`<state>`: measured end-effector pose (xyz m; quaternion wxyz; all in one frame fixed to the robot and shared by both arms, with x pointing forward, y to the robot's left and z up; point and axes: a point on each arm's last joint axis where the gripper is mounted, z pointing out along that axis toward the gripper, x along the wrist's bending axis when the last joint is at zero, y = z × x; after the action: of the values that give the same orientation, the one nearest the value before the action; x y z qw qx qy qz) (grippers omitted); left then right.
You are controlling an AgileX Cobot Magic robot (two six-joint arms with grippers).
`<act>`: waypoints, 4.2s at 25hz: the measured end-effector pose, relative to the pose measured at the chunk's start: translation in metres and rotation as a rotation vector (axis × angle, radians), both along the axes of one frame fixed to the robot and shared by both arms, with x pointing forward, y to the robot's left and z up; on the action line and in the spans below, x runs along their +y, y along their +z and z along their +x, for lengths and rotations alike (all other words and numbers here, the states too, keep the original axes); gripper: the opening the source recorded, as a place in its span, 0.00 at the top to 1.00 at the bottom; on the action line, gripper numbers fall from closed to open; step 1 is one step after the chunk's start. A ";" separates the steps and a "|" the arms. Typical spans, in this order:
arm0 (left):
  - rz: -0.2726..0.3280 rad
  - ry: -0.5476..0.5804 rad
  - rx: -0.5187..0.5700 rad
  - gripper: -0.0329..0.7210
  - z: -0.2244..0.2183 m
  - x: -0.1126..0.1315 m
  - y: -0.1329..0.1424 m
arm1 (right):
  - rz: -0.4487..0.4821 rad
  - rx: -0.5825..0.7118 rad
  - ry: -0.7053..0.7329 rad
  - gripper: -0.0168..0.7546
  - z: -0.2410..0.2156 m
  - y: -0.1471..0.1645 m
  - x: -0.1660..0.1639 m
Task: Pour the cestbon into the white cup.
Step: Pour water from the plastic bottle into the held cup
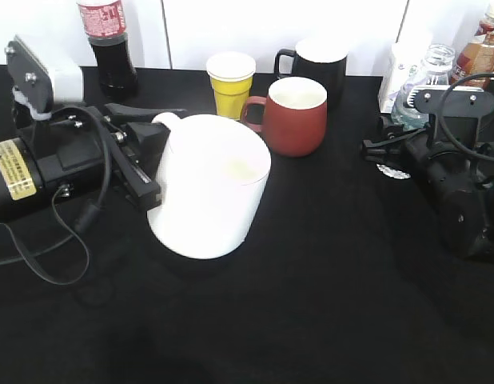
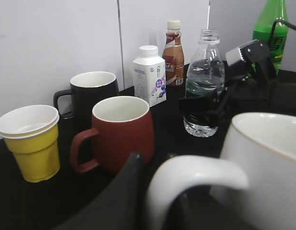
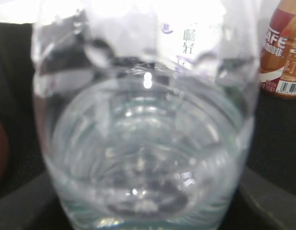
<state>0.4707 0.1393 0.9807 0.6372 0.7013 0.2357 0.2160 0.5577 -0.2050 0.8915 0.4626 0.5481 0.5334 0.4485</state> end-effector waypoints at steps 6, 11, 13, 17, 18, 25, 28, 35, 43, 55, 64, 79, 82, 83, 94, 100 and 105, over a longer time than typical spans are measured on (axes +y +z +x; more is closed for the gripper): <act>0.009 -0.025 -0.010 0.81 -0.002 -0.001 0.000 | -0.005 0.007 -0.003 0.34 -0.008 0.002 -0.004; 0.011 -0.150 -0.035 0.81 -0.018 -0.023 0.002 | -0.127 -0.076 0.132 0.34 -0.058 0.064 -0.014; -0.001 -0.184 -0.063 0.81 -0.019 -0.033 0.009 | -0.189 -0.158 0.204 0.34 -0.073 0.100 -0.014; -0.036 -0.226 -0.099 0.81 -0.008 -0.061 0.019 | -0.390 -0.334 0.338 0.34 -0.101 0.149 -0.011; -0.046 -0.234 -0.106 0.81 -0.005 -0.068 0.021 | -0.466 -0.355 0.355 0.34 -0.105 0.153 -0.011; -0.139 -0.191 -0.130 0.81 0.010 -0.085 0.038 | -0.879 -0.444 0.382 0.34 -0.111 0.159 -0.009; -0.161 -0.185 -0.114 0.81 0.006 -0.089 0.039 | -0.940 -0.505 0.351 0.34 -0.108 0.170 -0.007; -0.241 -0.153 -0.077 0.81 0.004 -0.095 0.040 | -1.088 -0.609 0.361 0.34 -0.105 0.187 0.000; -0.288 -0.160 -0.063 0.81 0.003 -0.095 0.043 | -1.290 -0.632 0.334 0.34 -0.105 0.187 0.001; -0.290 -0.160 -0.060 0.81 0.003 -0.095 0.043 | -1.385 -0.641 0.315 0.34 -0.105 0.187 0.000; -0.296 -0.147 -0.054 0.81 0.004 -0.094 0.043 | -1.466 -0.639 0.279 0.34 -0.105 0.188 -0.001; -0.281 -0.126 -0.034 0.81 0.006 -0.094 0.041 | -1.614 -0.636 0.178 0.34 -0.104 0.192 -0.006; -0.274 -0.125 -0.032 0.81 0.006 -0.094 0.040 | -1.635 -0.647 0.159 0.34 -0.104 0.193 -0.006; -0.273 -0.126 -0.033 0.81 0.006 -0.094 0.040 | -1.643 -0.649 0.154 0.34 -0.105 0.194 -0.007; -0.269 -0.124 -0.030 0.81 0.006 -0.094 0.040 | -1.294 -0.625 0.191 0.34 -0.104 0.195 -0.009; -0.366 -0.019 -0.009 0.81 0.013 -0.085 0.050 | -0.235 -0.500 0.250 0.34 -0.101 0.193 -0.016; -0.398 0.115 -0.112 0.81 0.028 -0.035 0.084 | -0.021 -0.328 0.129 0.34 -0.096 0.180 -0.028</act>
<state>0.4984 0.1039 1.0644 0.7617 0.5340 0.2776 0.2399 0.4620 -0.2334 1.0715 0.5195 0.4272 0.4896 0.5549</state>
